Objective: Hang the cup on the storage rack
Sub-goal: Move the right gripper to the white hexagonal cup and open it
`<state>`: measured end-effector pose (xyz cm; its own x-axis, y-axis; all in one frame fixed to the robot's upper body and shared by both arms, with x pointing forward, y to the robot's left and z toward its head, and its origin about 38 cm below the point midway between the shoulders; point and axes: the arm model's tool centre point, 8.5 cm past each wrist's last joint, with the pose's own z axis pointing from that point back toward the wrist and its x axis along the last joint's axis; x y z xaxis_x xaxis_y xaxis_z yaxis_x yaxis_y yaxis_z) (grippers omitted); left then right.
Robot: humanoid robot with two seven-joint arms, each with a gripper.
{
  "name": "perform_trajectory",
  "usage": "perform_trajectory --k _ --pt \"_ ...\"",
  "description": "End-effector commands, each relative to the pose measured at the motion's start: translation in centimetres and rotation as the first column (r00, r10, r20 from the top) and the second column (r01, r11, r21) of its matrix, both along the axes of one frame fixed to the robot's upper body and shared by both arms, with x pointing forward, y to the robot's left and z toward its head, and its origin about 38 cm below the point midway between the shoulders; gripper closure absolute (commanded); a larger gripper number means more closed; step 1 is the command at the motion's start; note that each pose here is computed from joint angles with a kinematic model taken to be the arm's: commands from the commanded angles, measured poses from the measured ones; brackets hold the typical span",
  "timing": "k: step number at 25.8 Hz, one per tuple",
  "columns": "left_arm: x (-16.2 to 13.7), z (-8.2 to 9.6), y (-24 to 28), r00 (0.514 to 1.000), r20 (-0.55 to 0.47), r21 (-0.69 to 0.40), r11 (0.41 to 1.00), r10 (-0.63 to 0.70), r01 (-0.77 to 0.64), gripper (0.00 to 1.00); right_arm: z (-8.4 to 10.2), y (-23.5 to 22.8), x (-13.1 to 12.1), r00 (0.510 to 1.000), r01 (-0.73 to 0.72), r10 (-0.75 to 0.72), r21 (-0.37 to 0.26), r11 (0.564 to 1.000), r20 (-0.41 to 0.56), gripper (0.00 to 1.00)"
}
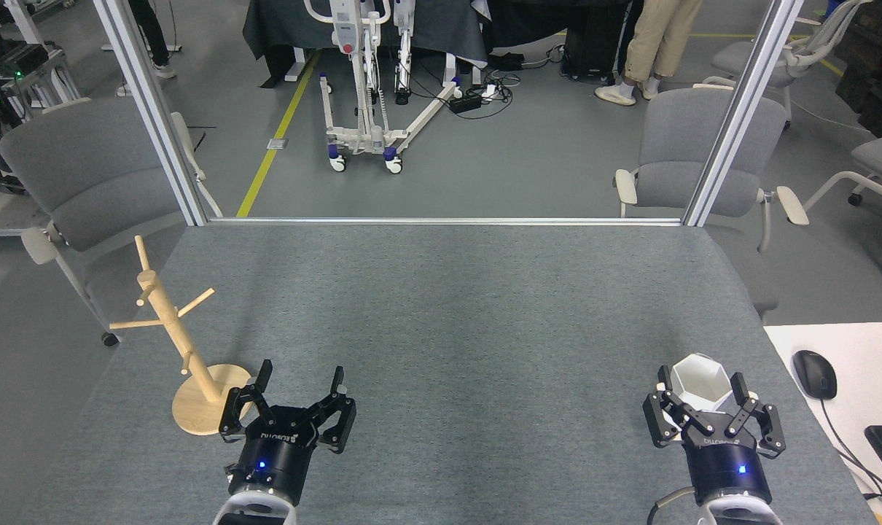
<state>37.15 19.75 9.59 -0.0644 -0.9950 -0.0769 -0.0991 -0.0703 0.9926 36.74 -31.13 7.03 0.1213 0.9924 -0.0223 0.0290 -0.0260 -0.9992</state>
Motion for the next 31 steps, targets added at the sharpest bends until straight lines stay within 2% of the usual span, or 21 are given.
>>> perform_trajectory --k 1,16,21,23,27,31 --pt "0.0 0.0 -0.2 1.0 0.004 0.001 1.0 -0.005 0.005 0.01 0.0 0.0 0.0 1.0 -0.001 0.001 0.0 1.0 0.001 0.0" --pt "-0.2 -0.1 -0.9 1.0 -0.006 0.002 1.0 -0.028 0.028 0.01 0.2 -0.3 0.1 1.0 0.006 -0.006 -0.003 1.0 0.003 0.0" --pt "-0.2 -0.1 -1.0 1.0 -0.008 0.0 1.0 -0.027 0.027 0.01 0.9 -2.6 -0.2 0.999 0.036 -0.035 -0.035 0.999 0.01 0.0" --pt "-0.2 -0.1 -1.0 1.0 -0.008 0.0 1.0 -0.027 0.027 0.01 1.0 -3.6 -0.3 0.999 0.048 -0.048 -0.017 0.999 0.013 0.0" --pt "0.0 -0.1 -1.1 1.0 -0.006 0.001 1.0 -0.03 0.03 0.01 1.3 -6.3 -1.0 0.999 0.041 -0.042 0.062 0.997 0.029 0.0" --pt "0.0 -0.1 -1.1 1.0 -0.006 -0.001 1.0 -0.03 0.03 0.01 -1.8 -7.7 -1.5 0.998 0.023 -0.018 0.074 0.997 -0.06 0.0"
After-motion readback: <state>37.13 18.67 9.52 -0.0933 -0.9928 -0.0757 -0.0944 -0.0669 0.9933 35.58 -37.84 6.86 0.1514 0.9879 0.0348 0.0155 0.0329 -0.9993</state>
